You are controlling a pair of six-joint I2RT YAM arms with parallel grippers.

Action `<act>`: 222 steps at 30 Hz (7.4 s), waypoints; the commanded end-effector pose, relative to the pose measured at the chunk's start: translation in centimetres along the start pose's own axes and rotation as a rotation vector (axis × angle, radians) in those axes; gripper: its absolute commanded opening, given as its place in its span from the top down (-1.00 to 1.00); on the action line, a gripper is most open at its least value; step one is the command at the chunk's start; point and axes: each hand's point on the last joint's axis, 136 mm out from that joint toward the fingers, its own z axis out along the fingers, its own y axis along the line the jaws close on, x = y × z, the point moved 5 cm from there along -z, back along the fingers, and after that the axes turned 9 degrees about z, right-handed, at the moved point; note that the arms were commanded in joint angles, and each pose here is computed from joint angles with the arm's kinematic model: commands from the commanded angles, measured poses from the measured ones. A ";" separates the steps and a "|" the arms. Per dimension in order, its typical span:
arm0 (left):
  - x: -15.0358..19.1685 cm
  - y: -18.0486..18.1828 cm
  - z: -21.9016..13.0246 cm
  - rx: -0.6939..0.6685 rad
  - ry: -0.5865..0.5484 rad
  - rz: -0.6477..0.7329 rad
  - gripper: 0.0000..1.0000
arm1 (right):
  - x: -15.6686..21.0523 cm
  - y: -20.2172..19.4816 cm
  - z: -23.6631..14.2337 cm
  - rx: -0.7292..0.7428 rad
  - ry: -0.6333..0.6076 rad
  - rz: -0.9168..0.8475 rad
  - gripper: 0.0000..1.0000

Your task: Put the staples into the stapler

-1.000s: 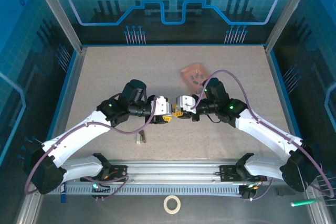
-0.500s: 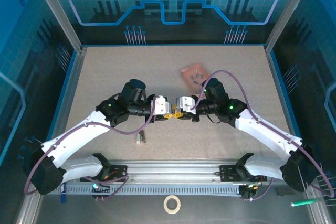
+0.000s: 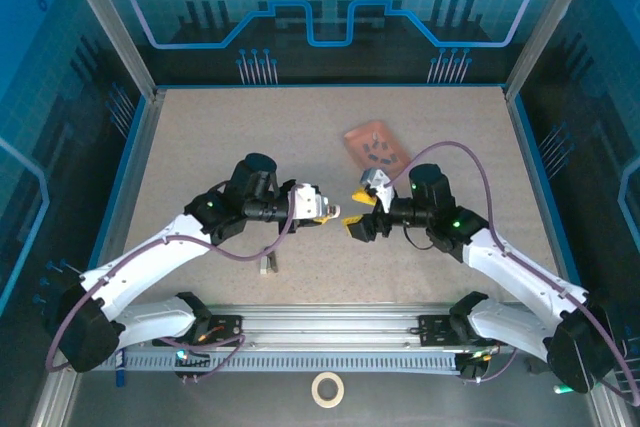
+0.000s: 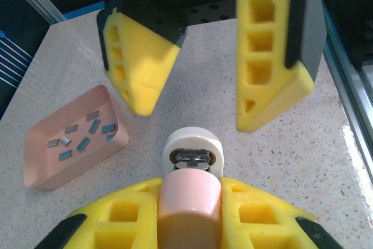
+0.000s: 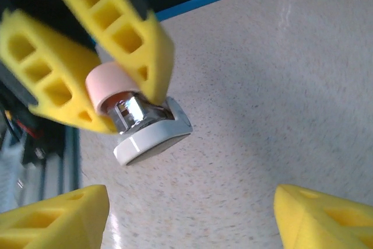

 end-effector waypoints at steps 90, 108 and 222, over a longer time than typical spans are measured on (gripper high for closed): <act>-3.0 0.0 0.0 0.016 -0.234 0.001 0.69 | -0.8 3.1 4.3 -0.135 -0.264 -0.613 0.33; 2.6 6.4 -2.1 -0.577 -0.001 -0.637 -0.87 | 2.6 -2.3 5.9 0.251 -0.057 0.104 0.84; 17.2 -13.2 -0.3 -0.465 1.219 -1.723 -0.08 | 4.3 -2.4 4.6 0.778 -0.043 0.551 -0.07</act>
